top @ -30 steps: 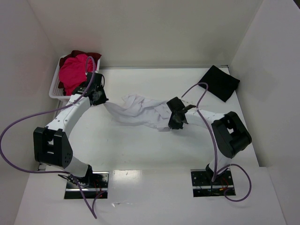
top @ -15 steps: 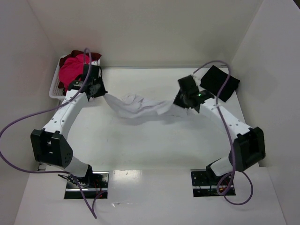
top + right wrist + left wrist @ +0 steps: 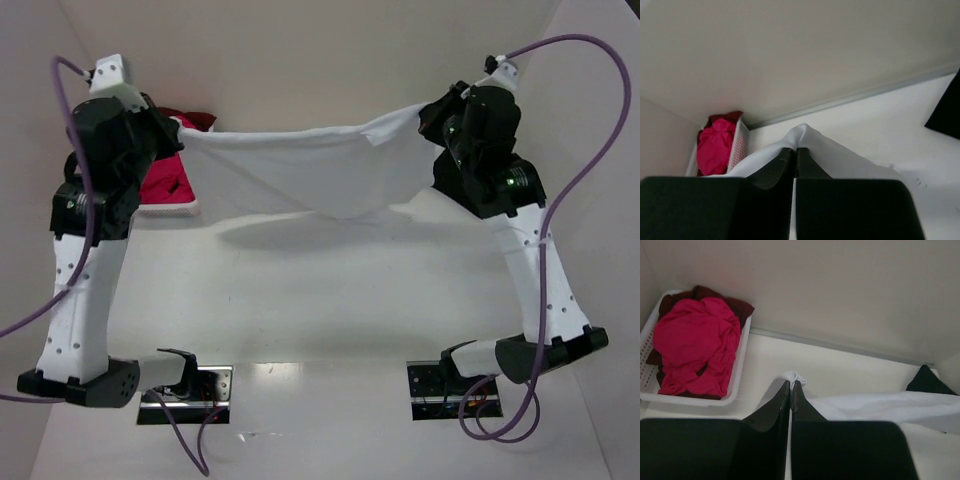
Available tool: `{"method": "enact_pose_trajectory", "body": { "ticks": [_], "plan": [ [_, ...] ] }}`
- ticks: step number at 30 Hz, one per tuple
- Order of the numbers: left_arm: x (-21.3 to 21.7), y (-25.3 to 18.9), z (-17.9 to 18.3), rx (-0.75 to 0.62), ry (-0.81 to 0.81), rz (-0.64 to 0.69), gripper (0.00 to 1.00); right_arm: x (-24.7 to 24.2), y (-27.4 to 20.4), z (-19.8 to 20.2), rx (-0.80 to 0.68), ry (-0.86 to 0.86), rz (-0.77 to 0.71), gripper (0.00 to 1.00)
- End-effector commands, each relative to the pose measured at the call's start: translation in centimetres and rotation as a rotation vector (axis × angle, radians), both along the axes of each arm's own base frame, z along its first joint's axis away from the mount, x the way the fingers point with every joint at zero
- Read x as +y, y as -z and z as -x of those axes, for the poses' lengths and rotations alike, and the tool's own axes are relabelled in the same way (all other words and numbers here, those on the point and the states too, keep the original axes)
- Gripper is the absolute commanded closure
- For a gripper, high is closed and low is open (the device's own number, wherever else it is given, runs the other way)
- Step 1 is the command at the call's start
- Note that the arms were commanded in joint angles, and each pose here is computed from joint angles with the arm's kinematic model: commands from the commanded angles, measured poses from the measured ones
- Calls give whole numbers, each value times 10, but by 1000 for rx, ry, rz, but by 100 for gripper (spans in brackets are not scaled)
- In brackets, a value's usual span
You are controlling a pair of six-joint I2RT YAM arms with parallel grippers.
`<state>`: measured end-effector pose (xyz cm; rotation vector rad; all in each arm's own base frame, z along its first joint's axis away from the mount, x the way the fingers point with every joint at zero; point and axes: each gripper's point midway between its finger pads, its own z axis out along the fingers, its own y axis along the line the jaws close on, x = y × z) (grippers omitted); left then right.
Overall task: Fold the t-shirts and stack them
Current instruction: Flatten out the tshirt
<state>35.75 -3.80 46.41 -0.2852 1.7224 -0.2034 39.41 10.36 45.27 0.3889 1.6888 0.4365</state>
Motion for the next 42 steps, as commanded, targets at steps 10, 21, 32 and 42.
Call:
{"method": "enact_pose_trajectory", "body": {
  "ticks": [10, 21, 32, 42],
  "plan": [
    [20, -101, 137, -337, 10, 48, 100, -45, -154, 155, -438, -25, -52, 100],
    [41, -131, 206, -495, -55, 94, 100, -63, -187, 226, -559, -50, -58, 100],
    [14, 14, 71, -120, -40, 104, 100, -42, -35, 89, -188, 71, -17, 100],
    [-9, 178, -22, 242, -17, 76, 100, -5, 130, -9, 95, 60, 3, 100]
  ]
}}
